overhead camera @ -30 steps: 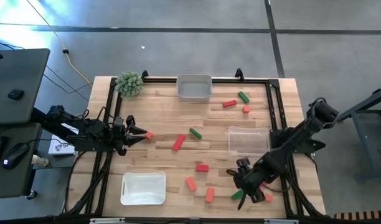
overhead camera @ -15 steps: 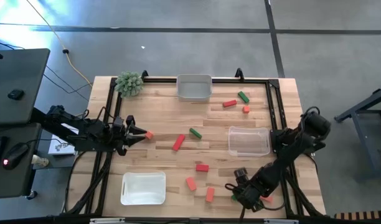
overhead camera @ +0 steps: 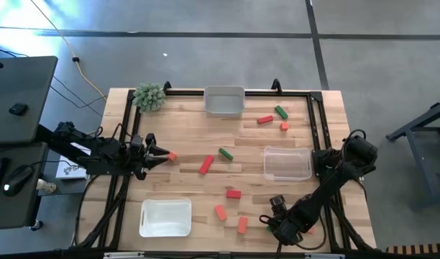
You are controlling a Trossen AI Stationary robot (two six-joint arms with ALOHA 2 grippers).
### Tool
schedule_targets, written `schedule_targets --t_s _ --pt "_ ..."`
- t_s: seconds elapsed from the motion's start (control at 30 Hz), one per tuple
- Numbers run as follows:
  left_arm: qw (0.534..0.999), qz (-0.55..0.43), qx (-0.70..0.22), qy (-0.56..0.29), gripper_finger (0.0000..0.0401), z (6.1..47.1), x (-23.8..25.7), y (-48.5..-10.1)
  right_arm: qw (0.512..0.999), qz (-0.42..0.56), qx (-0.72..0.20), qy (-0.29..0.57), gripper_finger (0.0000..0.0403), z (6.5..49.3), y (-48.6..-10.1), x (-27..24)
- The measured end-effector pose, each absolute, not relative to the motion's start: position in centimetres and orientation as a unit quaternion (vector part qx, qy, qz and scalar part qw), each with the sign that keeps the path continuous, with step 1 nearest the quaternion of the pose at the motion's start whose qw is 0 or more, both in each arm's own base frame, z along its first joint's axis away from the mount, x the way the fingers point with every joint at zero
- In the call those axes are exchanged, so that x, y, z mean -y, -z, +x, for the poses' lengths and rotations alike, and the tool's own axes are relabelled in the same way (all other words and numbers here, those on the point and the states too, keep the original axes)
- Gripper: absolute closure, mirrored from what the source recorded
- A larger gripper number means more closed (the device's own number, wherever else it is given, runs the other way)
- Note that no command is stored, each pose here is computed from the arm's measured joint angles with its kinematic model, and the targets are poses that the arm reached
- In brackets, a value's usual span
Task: Sort & place blocks by color
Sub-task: Put the green wooden block into the transparent bin
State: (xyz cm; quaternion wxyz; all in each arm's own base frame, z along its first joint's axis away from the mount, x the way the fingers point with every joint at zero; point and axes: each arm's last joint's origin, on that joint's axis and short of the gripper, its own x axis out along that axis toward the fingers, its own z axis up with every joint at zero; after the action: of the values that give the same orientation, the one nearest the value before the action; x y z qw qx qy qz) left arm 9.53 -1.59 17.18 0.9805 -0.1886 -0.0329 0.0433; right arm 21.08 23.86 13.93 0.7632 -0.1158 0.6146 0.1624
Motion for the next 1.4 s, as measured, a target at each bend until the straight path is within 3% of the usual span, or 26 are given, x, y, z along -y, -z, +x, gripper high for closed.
schedule_targets --t_s 0.2,0.53,0.7,0.97,1.4 --pt "0.981 -0.189 0.033 -0.043 0.0263 9.5 1.6 -17.2 0.764 -0.102 -0.618 -0.153 0.0192 21.1 -13.9 -23.9" --pt "0.981 -0.189 0.033 -0.043 0.0263 9.5 1.6 -17.2 0.765 -0.094 -0.62 -0.15 0.0331 21.1 -14.0 -23.9" --pt "0.981 -0.189 0.033 -0.043 0.0263 9.5 1.6 -17.2 0.768 -0.073 -0.621 -0.139 0.0331 21.2 -14.0 -23.9" --pt "0.981 -0.189 0.033 -0.043 0.0263 9.5 1.6 -17.2 0.772 0.074 -0.63 -0.033 0.0321 22.5 -14.8 -22.9" --pt "0.981 -0.189 0.033 -0.043 0.0263 9.5 1.6 -17.2 0.825 0.191 -0.521 0.109 0.0323 27.6 -19.7 -21.4"
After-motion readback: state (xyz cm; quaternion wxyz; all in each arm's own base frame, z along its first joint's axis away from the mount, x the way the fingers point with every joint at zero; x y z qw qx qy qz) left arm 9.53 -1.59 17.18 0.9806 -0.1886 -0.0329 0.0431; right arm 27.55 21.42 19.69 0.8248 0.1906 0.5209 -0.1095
